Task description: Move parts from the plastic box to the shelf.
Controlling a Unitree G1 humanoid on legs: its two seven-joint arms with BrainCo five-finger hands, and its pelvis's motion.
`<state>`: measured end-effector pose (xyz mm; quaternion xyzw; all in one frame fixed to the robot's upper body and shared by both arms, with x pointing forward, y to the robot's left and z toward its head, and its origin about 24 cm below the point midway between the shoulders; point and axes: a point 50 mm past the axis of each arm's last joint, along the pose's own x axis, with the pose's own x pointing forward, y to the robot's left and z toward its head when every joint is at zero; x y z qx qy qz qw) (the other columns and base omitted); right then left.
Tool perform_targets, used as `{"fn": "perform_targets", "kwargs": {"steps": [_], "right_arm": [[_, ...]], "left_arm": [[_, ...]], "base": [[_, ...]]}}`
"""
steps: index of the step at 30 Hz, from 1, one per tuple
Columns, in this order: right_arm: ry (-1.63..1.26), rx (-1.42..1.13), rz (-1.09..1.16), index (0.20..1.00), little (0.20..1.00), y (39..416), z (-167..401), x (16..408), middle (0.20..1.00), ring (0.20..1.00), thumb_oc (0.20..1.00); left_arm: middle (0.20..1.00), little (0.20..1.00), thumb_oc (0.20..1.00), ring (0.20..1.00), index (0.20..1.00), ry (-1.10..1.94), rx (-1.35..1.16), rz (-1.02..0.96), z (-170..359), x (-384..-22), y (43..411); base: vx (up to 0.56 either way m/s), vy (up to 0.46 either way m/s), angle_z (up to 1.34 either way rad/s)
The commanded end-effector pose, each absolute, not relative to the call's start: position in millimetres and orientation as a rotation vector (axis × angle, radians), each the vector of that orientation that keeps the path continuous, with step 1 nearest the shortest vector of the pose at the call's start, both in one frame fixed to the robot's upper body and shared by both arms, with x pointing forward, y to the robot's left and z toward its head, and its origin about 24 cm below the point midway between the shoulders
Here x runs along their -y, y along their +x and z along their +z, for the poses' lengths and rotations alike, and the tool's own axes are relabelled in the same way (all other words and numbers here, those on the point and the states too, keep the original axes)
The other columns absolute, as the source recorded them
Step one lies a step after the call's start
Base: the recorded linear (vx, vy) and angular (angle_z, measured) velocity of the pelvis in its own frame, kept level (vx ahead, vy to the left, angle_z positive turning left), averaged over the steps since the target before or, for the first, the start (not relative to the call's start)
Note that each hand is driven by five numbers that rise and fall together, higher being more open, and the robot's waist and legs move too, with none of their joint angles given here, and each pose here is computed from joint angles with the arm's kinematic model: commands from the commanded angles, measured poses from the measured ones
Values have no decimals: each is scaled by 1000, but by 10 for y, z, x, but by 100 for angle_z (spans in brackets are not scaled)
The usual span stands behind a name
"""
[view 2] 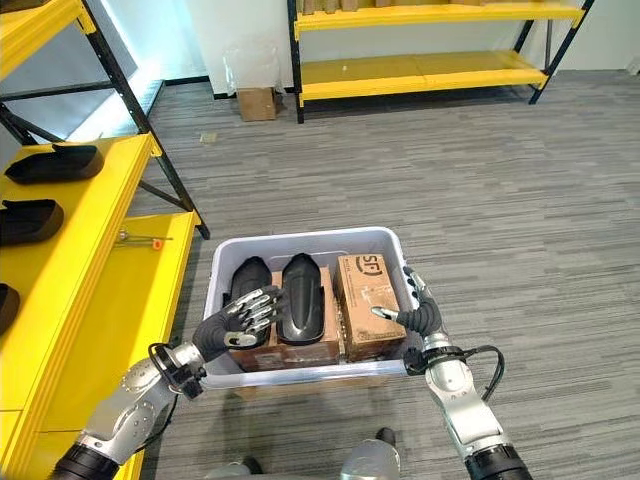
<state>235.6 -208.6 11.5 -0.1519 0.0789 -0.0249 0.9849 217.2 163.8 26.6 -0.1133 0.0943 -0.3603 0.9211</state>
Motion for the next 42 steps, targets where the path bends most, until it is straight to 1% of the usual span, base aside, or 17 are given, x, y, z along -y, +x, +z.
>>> {"fn": "perform_targets", "kwargs": {"steps": [1,4,7,11,13,16,22,27,30,34,36,42], "right_arm": [[-341,-39,-69,1000,1000,2483,396,2172,1000,1000,1000],[-351,-39,-111,1000,1000,2508,428,2225,1000,1000,1000],[-409,61,-84,1000,1000,2597,588,2225,1000,1000,1000],[-434,222,-81,1000,1000,2809,972,2273,1000,1000,1000],[-439,257,-82,1000,1000,2854,1060,2284,1000,1000,1000],[-506,332,-54,1000,1000,2991,1269,2216,1000,1000,1000],[-570,281,-33,1000,1000,3161,1262,2164,1000,1000,1000],[-601,263,-23,1000,1000,3305,1238,2005,1000,1000,1000],[-584,207,-67,1000,1000,3492,1253,1928,1000,1000,1000],[-555,169,-109,1000,1000,3554,1210,1940,1000,1000,1000],[-483,137,-157,1000,1000,3590,1176,1985,1000,1000,1000],[-394,112,-191,1000,1000,3653,1218,1934,1000,1000,1000]], "left_arm": [[1000,1000,1000,1000,1000,-200,-109,-710,375,-1679,2097],[1000,1000,1000,1000,1000,-167,-96,-698,411,-1745,2055],[1000,1000,1000,1000,1000,-156,-62,-708,500,-1748,2087],[1000,1000,1000,1000,1000,-121,43,-720,765,-1732,2290],[1000,1000,1000,1000,1000,-129,63,-710,821,-1730,2326],[1000,1000,1000,1000,1000,-127,159,-672,979,-1733,2387],[1000,1000,1000,1000,1000,-173,224,-655,1078,-1723,2437],[1000,1000,1000,1000,1000,-216,236,-630,1100,-1650,2515],[1000,1000,1000,1000,1000,-215,221,-649,1103,-1548,2592],[1000,1000,1000,1000,1000,-218,212,-644,1097,-1512,2625],[1000,1000,1000,1000,1000,-313,177,-657,1069,-1458,2637],[1000,1000,1000,1000,1000,-322,165,-635,1047,-1405,2667]], "base": [[-25,69,-10],[-50,4,1],[-93,-40,12],[-249,-118,24],[-106,-73,17],[-107,-45,10],[-45,-9,11],[-9,13,5],[-12,16,10],[-1,12,6],[0,0,0],[1,10,7]]}}
